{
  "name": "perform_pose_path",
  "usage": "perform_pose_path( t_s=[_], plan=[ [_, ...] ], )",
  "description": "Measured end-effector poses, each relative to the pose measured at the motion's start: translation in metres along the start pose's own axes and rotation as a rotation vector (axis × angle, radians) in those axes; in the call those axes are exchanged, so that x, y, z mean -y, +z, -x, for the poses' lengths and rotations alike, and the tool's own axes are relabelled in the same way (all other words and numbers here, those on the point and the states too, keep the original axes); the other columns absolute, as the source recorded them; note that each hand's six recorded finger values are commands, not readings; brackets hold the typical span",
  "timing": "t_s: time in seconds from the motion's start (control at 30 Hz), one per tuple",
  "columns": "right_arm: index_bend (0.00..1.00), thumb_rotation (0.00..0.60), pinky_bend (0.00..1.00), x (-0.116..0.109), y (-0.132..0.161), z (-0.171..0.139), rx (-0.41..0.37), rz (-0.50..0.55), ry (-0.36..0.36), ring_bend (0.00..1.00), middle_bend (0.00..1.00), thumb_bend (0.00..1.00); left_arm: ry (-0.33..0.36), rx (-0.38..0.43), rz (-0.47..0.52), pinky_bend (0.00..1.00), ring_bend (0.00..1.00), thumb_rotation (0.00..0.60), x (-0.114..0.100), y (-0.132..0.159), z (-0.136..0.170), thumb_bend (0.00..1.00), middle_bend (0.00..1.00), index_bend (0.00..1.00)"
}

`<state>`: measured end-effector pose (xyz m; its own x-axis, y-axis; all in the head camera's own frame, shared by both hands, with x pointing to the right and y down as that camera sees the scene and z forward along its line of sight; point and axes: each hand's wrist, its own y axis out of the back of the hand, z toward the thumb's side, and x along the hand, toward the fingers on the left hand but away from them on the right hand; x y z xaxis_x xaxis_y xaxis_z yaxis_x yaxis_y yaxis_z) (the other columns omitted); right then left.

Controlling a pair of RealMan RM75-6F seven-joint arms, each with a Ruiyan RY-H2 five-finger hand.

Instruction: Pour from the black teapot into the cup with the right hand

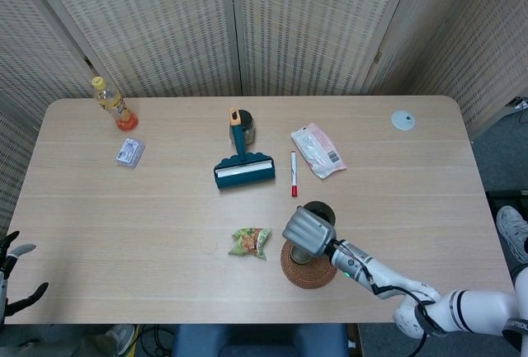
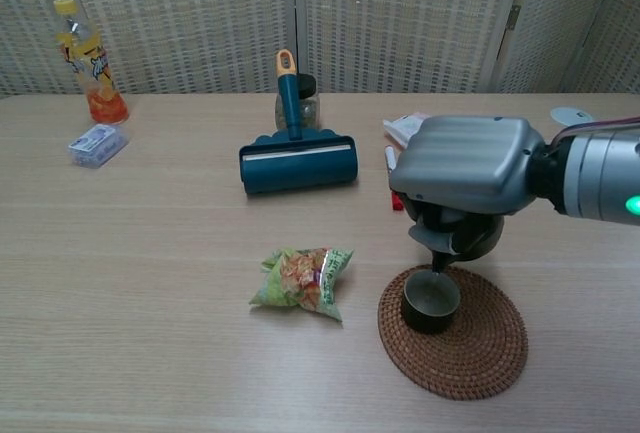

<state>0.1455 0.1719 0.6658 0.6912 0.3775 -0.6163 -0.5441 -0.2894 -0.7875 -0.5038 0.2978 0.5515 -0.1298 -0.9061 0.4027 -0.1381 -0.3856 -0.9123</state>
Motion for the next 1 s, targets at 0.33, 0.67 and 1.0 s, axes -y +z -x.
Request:
perform_pose_path(
  t_s=[0.33, 0.67, 1.0],
  plan=[
    [1.00, 0.571, 0.63, 0.0002, 0.0027, -0.0005, -0.007, -0.050, 0.007, 0.91, 0.95, 0.58, 0.003, -0.001, 0.001, 0.04, 0.12, 0.600, -0.0006, -0.0011, 0.0008, 0.18, 0.10, 0.28],
    [1.00, 0.574, 0.63, 0.0006, 0.0054, -0.0013, -0.009, -0.088, 0.009, 0.91, 0.95, 0.58, 0.007, -0.007, 0.002, 0.04, 0.12, 0.600, -0.0016, -0.0032, 0.0023, 0.18, 0.10, 0.28],
    [1.00, 0.572, 0.63, -0.0003, 0.0078, 0.0001, -0.008, -0.094, 0.004, 0.91, 0.95, 0.58, 0.011, -0.012, 0.001, 0.04, 0.12, 0.600, -0.0032, -0.0054, 0.0036, 0.18, 0.10, 0.28]
  ],
)
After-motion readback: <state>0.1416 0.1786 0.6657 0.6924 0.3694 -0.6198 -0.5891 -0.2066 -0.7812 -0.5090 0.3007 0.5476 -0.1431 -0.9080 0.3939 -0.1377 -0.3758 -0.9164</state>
